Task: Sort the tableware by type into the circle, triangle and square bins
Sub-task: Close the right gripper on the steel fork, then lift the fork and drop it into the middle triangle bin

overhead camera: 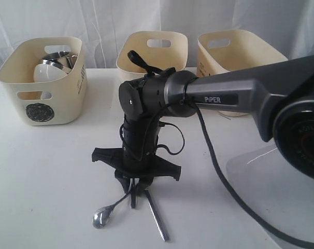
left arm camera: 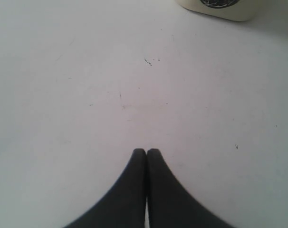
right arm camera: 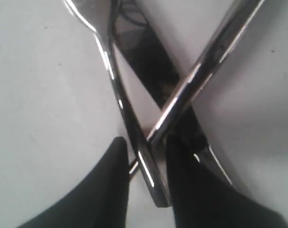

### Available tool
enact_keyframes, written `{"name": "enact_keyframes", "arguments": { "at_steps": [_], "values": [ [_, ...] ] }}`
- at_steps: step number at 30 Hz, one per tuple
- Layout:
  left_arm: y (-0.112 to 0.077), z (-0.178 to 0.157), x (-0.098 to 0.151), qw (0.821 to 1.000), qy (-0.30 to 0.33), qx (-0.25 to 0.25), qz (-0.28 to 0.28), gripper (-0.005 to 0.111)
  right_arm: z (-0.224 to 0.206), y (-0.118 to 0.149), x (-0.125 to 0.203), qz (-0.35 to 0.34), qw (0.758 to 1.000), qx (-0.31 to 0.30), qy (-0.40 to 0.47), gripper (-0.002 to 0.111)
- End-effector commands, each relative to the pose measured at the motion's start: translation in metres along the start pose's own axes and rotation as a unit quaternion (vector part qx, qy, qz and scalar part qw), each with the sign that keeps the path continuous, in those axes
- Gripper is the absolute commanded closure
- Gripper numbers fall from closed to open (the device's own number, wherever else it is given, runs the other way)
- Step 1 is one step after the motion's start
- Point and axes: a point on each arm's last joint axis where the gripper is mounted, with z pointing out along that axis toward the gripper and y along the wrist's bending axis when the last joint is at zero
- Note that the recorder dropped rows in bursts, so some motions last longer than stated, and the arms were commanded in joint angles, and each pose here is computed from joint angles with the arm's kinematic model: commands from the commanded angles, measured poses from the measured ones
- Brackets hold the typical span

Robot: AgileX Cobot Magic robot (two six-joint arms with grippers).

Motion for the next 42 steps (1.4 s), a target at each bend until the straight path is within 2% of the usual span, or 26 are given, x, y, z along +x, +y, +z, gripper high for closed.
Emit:
{"name": "enact_keyframes", "arguments": {
  "at_steps": [1,9,19,28,32,35,40,42],
  "values": [
    [0.001,0.001,0.008,0.999,0.032,-0.001,-0.006,0.106,0.024,-0.008,-0.003,-0.001,0.999,0.031,0.014,0.108],
    [0.001,0.001,0.008,0.999,0.032,-0.001,-0.006,0.106,0.019,0.0,-0.008,-0.042,0.999,0.0,-0.009,0.108],
    [0.001,0.001,0.008,0.999,0.032,-0.001,-0.006,0.106,-0.028,0.02,-0.017,-0.113,0.987,-0.072,-0.085,0.108],
    [0.001,0.001,0.008,0.999,0.032,-0.001,-0.006,0.106,-0.053,0.018,-0.011,-0.203,0.972,-0.067,-0.1,0.108],
    [0.001,0.001,0.008,0.999,0.032,-0.001,-0.006,0.106,-0.088,0.02,-0.007,-0.263,0.949,-0.096,-0.147,0.108],
    [0.001,0.001,0.008,0.999,0.032,-0.001,-0.006,0.106,-0.131,0.021,-0.005,-0.281,0.924,-0.14,-0.22,0.108],
    [0.001,0.001,0.008,0.999,0.032,-0.001,-0.006,0.106,-0.21,0.007,-0.024,-0.24,0.855,-0.241,-0.392,0.108],
    [0.001,0.001,0.008,0.999,0.032,-0.001,-0.006,0.106,-0.222,-0.005,-0.04,-0.199,0.844,-0.26,-0.424,0.108]
  ]
}}
